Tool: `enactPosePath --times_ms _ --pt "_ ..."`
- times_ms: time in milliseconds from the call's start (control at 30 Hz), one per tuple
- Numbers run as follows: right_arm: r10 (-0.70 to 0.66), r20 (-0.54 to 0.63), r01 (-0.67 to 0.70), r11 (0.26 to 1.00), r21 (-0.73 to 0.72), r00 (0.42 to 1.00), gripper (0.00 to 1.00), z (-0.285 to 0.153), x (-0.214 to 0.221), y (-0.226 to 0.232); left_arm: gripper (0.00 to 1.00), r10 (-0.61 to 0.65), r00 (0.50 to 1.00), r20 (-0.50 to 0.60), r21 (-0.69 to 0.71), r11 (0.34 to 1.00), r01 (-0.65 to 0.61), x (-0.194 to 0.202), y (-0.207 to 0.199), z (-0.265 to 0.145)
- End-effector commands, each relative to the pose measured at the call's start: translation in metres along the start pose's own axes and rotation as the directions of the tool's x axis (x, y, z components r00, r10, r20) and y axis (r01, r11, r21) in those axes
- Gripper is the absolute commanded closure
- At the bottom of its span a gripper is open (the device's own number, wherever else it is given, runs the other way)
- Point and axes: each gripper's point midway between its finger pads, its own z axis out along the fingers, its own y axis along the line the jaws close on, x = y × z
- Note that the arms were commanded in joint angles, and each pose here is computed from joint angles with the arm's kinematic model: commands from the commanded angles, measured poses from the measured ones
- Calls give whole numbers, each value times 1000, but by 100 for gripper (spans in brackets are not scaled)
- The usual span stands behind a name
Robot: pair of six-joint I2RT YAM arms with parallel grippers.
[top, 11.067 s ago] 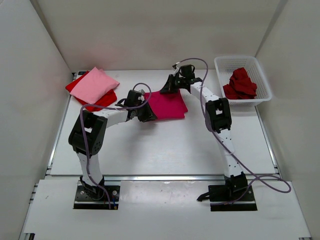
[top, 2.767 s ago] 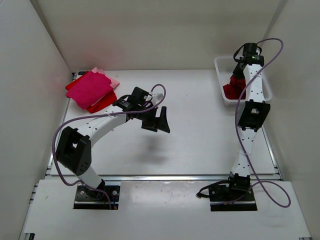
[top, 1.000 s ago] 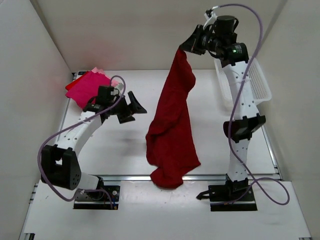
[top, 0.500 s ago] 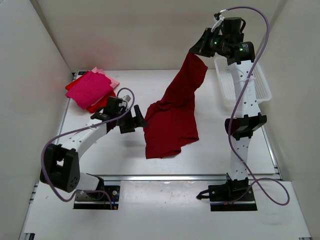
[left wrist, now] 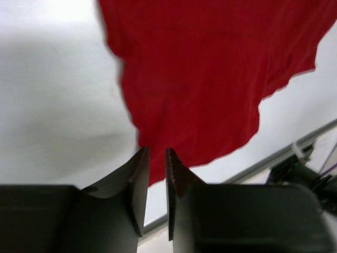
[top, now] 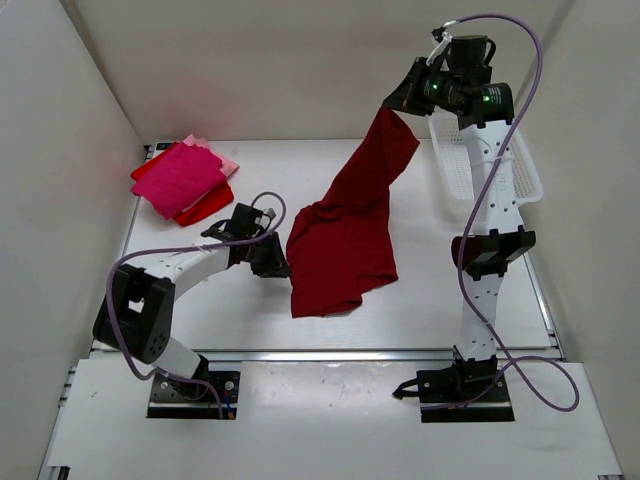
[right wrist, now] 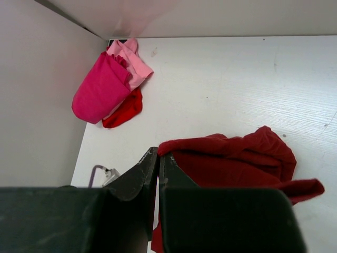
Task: Fold and stack the t-shirts
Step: Move the crumpled T-shirt to the center of the board.
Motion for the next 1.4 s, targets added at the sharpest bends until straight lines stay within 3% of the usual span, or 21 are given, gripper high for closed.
enactPosePath --times_ms 0,100,133,200,600,900,967,1200,1300,1367 --pt "-17 66 21 998 -62 998 100 -2 -18 17 65 24 998 -61 -14 1000 -25 33 4 -8" --pt "-2 54 6 998 -69 999 100 9 -14 15 58 -19 993 -114 -17 1000 17 63 15 -7" --pt "1 59 3 997 -79 998 100 11 -15 18 50 -6 994 -110 -10 1000 5 66 11 -8" --pt "3 47 1 997 -83 999 100 17 -12 16 44 -18 992 -124 -47 999 12 78 21 -5" --pt "15 34 -12 995 -102 999 100 23 -8 20 44 -51 992 -112 -13 999 50 113 20 20" --pt "12 27 -10 994 -106 1000 100 23 -5 24 55 -98 993 -66 -19 995 97 103 17 28" --pt "18 22 -15 994 -107 1000 100 24 -4 23 66 -90 994 -65 -15 996 90 101 15 31" --pt "11 22 -9 995 -104 1000 99 20 -5 22 83 -79 997 -13 -1 997 79 81 5 32" --pt "13 17 -11 995 -97 1000 100 17 -5 19 100 -68 998 -9 -10 998 68 77 4 29" --pt "4 4 -4 997 -83 1000 97 15 -1 16 100 -83 996 -15 0 997 83 75 1 22"
